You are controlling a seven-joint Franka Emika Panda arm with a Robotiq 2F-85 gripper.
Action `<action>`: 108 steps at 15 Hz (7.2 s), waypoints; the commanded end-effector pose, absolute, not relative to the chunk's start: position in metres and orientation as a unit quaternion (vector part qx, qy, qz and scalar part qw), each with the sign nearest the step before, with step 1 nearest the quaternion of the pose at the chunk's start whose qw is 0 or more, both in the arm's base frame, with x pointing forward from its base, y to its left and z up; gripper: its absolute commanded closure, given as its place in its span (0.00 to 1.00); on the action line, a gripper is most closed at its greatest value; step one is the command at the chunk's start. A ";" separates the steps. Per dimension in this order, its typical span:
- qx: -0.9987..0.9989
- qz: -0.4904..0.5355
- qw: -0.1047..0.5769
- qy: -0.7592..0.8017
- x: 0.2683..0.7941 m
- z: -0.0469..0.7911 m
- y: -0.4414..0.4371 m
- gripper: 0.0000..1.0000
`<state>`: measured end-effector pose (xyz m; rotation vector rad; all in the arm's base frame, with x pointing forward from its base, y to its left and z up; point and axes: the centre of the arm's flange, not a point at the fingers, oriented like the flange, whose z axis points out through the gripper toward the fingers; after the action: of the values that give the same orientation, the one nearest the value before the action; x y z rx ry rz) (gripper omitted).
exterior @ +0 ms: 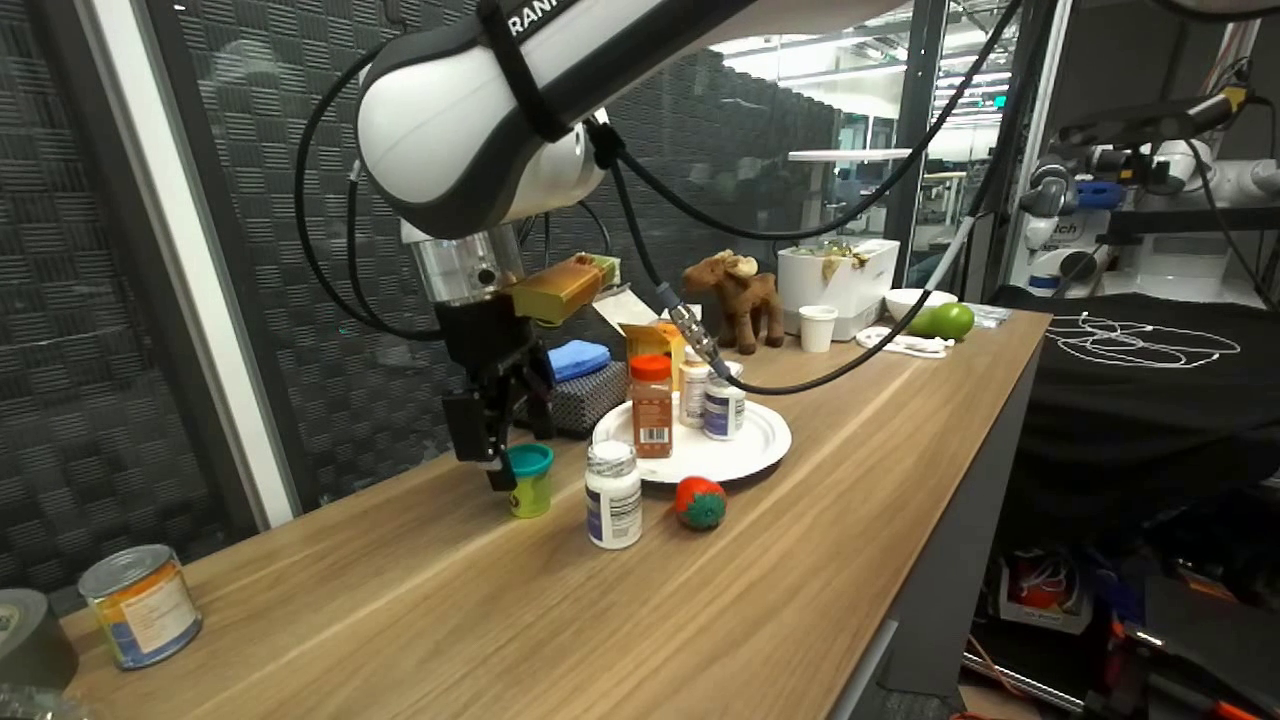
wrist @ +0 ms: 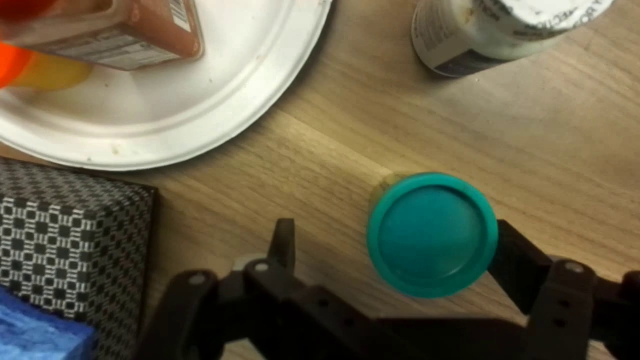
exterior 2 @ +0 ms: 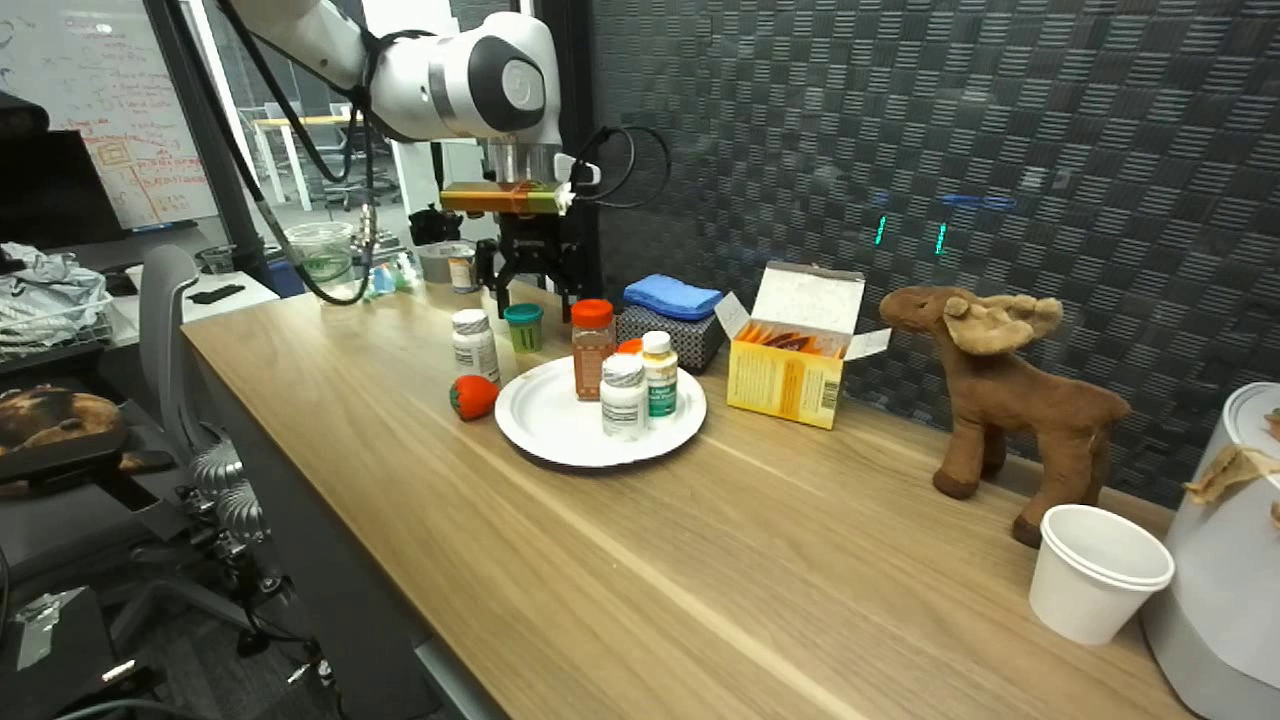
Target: Pick up the objects from the table and put them on the white plate.
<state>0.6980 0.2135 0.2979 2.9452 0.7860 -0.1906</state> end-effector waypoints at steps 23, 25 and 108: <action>0.986 0.011 0.153 0.068 0.636 0.448 0.202 0.73; 0.988 0.004 0.147 0.045 0.620 0.444 0.191 0.73; 1.000 0.001 0.019 0.001 0.575 0.338 0.203 0.25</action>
<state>0.5784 0.2042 0.3330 3.1039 0.0188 -0.0106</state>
